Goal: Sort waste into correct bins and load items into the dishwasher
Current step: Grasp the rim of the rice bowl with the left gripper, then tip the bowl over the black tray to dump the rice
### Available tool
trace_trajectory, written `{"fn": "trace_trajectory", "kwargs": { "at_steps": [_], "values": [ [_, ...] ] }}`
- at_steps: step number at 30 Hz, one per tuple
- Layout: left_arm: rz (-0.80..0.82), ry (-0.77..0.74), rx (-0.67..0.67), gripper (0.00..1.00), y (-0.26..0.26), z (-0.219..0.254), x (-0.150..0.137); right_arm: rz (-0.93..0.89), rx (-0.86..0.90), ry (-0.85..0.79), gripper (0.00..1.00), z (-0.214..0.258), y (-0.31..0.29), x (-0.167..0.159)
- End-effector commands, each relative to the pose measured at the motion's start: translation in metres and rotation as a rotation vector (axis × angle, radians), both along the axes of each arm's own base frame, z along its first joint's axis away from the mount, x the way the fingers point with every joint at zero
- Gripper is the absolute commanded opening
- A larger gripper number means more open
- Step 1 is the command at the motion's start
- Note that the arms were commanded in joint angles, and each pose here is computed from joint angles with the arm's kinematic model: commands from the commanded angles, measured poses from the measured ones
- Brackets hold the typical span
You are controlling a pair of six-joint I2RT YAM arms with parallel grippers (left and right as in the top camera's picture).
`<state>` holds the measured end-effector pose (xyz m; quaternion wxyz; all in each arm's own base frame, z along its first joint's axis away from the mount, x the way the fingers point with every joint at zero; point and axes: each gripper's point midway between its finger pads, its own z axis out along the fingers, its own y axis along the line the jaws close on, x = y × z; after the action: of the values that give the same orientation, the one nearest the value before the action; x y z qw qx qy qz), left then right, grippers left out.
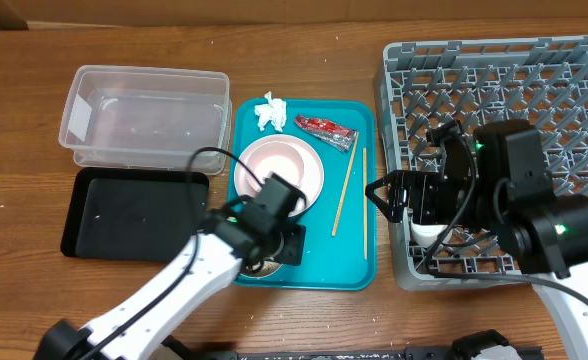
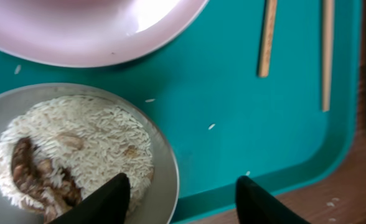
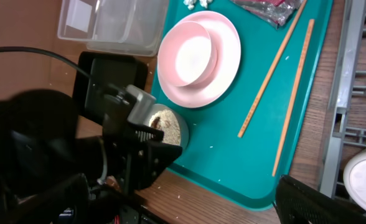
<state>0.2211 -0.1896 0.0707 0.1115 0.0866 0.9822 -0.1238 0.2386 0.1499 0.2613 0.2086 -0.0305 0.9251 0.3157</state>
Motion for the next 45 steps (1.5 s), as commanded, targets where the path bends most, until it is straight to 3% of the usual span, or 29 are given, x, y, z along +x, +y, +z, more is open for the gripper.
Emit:
{"fn": "trace_trajectory", "kwargs": {
  "at_steps": [1,4,7,10,20,25,28,35,41,45],
  "values": [
    [0.000,-0.024,0.127,0.49,0.004,-0.023,0.005,0.002,-0.012,0.008,0.97,-0.003,0.002,0.006],
    [-0.009,0.009,0.153,0.33,0.001,-0.039,0.004,0.003,-0.018,0.030,0.97,-0.008,0.002,0.009],
    [-0.007,0.050,0.184,0.25,0.004,-0.054,0.000,0.003,-0.024,0.054,0.96,-0.013,0.002,0.009],
    [-0.008,0.063,0.195,0.04,0.004,-0.058,-0.001,0.003,-0.027,0.062,0.96,-0.014,0.002,0.007],
    [0.053,0.078,0.098,0.04,-0.007,0.002,0.001,0.003,-0.030,0.074,0.96,-0.016,0.001,0.005],
    [0.190,0.059,0.023,0.04,0.035,0.042,0.009,0.003,-0.036,0.092,0.96,-0.018,0.000,0.001],
    [0.231,0.062,-0.110,0.04,0.060,0.064,0.017,0.003,-0.037,0.096,0.96,-0.019,0.000,0.001],
    [0.239,-0.050,-0.601,0.04,0.120,0.109,0.045,0.003,-0.037,0.094,0.96,-0.018,0.000,0.001],
    [0.195,-0.178,-0.810,0.04,0.155,0.100,0.059,0.003,-0.037,0.094,0.96,-0.018,0.000,0.001],
    [0.151,-0.276,-1.041,0.04,0.162,0.091,0.072,0.003,-0.036,0.095,0.96,-0.018,0.000,0.001]
  ]
}}
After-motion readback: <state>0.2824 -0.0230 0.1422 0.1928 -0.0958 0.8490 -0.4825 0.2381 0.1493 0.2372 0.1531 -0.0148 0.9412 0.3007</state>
